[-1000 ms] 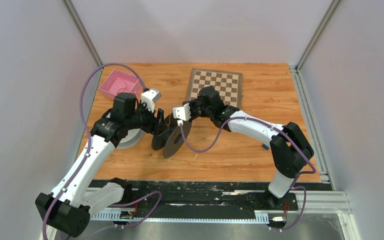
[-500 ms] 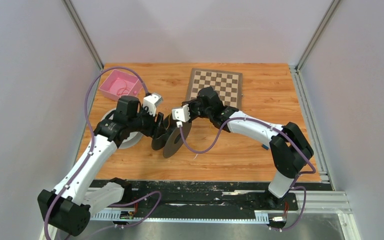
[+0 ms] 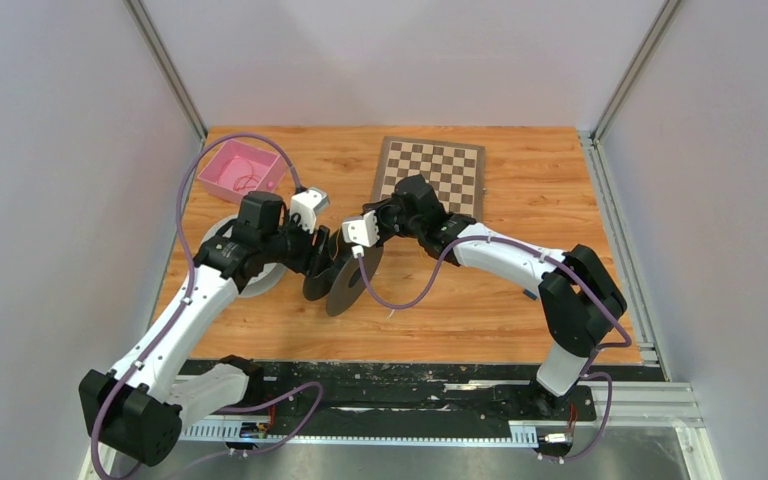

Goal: Wrap the cables
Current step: Pick up the cable reel from the center of the board.

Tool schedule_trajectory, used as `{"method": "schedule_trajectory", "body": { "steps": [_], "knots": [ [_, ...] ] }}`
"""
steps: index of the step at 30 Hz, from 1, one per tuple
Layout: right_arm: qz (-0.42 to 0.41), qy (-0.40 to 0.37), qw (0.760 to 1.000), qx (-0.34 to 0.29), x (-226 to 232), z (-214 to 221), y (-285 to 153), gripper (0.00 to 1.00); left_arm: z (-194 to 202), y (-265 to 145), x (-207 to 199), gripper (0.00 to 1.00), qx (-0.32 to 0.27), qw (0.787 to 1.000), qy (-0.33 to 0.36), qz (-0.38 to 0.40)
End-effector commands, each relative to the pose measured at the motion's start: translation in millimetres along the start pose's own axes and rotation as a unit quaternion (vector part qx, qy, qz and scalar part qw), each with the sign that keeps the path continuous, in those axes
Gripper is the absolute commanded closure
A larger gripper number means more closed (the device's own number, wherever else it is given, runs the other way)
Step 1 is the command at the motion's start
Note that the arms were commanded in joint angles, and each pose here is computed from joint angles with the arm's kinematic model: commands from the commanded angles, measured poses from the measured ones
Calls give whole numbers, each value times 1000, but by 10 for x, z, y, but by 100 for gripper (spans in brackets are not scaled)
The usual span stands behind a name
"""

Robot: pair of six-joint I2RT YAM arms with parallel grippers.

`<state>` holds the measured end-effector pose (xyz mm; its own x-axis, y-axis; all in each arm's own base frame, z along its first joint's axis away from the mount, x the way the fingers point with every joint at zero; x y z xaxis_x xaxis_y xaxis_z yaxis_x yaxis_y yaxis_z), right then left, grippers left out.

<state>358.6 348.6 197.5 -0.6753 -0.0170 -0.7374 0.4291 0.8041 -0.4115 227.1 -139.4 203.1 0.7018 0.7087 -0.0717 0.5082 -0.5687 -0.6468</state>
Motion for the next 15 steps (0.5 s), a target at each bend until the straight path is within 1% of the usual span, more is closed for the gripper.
{"method": "schedule_trajectory", "body": {
  "steps": [1,9,15],
  "knots": [
    [16,-15,1000,-8,-64,-56,9,100,-15,45,23,40,-6,1000,22,-7],
    [15,-23,1000,-4,-52,-46,10,100,35,98,43,43,10,1000,26,-14],
    [15,-28,999,1,-39,-26,17,100,26,92,22,38,7,999,29,-12]
  ]
}}
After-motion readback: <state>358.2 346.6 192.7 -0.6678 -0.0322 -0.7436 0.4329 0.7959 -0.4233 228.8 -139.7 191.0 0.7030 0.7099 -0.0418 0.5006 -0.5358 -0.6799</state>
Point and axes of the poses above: each gripper's point midway between its finger pads, its own y axis out along the fingers, its own x axis along the line the jaws close on, z = x × y, the point moved 3 cm from there along -y, back along the fingers, and after that the axes turned 10 degrees about y, right-handed, at the moved point
